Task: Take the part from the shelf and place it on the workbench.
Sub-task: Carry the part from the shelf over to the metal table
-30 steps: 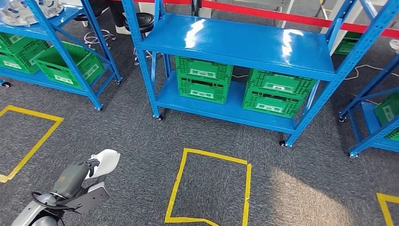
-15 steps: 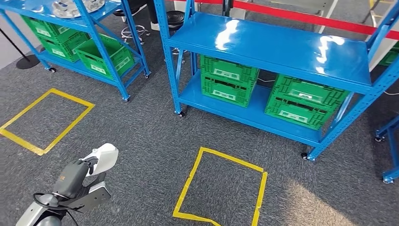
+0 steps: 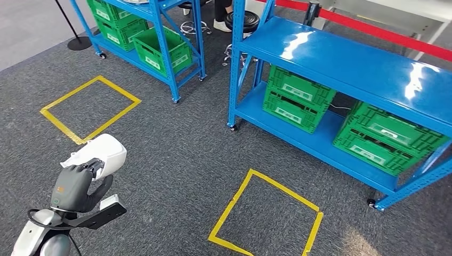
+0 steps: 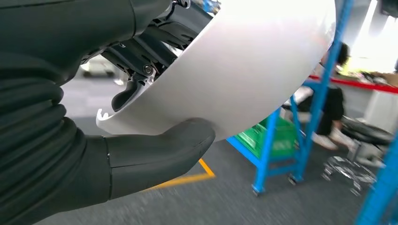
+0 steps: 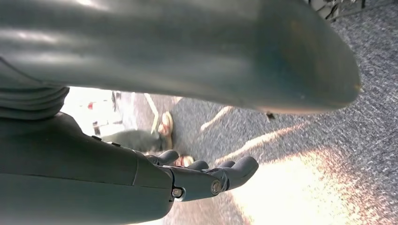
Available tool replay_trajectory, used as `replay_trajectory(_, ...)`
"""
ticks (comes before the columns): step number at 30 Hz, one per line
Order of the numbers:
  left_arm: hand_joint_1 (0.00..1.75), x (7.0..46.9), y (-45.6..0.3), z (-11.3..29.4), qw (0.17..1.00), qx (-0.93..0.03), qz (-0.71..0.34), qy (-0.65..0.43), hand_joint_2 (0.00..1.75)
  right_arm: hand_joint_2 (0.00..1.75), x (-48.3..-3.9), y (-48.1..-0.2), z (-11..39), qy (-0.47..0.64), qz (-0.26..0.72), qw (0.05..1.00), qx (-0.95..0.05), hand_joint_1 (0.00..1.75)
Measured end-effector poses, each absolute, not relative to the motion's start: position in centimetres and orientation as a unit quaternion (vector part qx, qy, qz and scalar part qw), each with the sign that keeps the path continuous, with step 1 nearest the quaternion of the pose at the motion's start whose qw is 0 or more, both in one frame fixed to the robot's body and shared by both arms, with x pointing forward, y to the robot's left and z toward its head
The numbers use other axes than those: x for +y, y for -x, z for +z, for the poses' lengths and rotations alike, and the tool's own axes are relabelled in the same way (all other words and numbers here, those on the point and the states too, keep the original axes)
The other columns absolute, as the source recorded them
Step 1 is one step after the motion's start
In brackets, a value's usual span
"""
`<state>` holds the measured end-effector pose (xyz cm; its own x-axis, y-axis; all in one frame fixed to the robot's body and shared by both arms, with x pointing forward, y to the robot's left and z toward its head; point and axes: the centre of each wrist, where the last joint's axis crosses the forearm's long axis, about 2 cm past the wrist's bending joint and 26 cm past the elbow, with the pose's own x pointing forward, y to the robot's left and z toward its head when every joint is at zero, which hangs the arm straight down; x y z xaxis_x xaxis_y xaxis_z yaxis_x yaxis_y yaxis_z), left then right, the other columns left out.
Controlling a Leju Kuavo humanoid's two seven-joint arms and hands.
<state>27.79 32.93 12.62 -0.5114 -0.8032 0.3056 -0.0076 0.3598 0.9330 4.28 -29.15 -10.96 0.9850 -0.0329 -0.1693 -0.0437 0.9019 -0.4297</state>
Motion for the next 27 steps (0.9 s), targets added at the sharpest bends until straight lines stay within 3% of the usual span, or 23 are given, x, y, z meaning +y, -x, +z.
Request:
replay_trajectory(10,1.62,31.6,-34.7,19.7,0.323,-0.732,-0.534,-0.273,1.75,0.00,-30.1,-5.3,-10.9,0.216,0.036,0.973,0.073,0.00)
replay_trajectory(19,1.62,23.2,-42.7,26.3,0.236,-0.764,-0.567,-0.196,1.75,0.00,-30.0,-5.2,-10.9,0.214,0.039,0.973,0.076,0.00)
replay_trajectory(27,1.62,17.5,-43.6,28.4,0.203,-0.765,-0.589,-0.163,1.75,0.00,-29.9,-5.2,-10.9,0.215,0.052,0.972,0.075,0.00)
